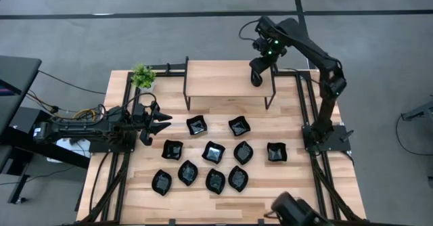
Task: Pick & Place Mini shaped plates
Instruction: Put the distorted square plate on the shelf
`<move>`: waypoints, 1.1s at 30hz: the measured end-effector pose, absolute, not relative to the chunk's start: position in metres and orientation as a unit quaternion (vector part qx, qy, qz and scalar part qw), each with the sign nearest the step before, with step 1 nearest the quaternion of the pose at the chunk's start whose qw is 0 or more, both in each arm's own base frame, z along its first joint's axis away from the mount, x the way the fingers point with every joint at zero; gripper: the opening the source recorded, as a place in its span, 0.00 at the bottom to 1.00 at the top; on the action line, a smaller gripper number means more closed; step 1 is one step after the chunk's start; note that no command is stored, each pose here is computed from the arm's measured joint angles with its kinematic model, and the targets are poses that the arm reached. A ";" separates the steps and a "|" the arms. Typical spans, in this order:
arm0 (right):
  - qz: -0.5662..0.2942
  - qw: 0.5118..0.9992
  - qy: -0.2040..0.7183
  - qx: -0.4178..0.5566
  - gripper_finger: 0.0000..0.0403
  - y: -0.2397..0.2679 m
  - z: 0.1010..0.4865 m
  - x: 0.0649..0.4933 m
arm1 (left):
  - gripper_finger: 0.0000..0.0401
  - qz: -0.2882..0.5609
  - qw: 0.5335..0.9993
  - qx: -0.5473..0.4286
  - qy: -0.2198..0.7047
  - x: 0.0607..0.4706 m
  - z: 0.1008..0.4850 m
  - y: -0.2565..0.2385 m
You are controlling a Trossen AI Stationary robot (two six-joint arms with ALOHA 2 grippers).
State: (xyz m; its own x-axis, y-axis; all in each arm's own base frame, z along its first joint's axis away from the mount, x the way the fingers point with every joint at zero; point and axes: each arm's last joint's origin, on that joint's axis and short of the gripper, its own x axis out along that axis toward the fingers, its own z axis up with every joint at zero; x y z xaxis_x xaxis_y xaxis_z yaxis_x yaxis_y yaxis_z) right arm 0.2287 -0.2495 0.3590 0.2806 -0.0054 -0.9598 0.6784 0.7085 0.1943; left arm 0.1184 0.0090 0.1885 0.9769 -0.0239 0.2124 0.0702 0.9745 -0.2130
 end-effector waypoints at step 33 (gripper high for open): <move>-0.270 0.631 0.598 0.414 0.16 0.038 0.292 0.163 | 0.33 -0.024 0.988 -0.109 -0.105 0.118 0.188 0.009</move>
State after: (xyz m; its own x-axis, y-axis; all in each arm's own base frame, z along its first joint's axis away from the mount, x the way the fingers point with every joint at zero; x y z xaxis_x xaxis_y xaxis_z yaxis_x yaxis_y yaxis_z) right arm 0.1628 0.0376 0.2916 0.1397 0.1541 -0.9781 0.8358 0.5113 0.1999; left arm 0.1184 0.0089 0.1884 0.9770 -0.0244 0.2119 0.0699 0.9752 -0.2102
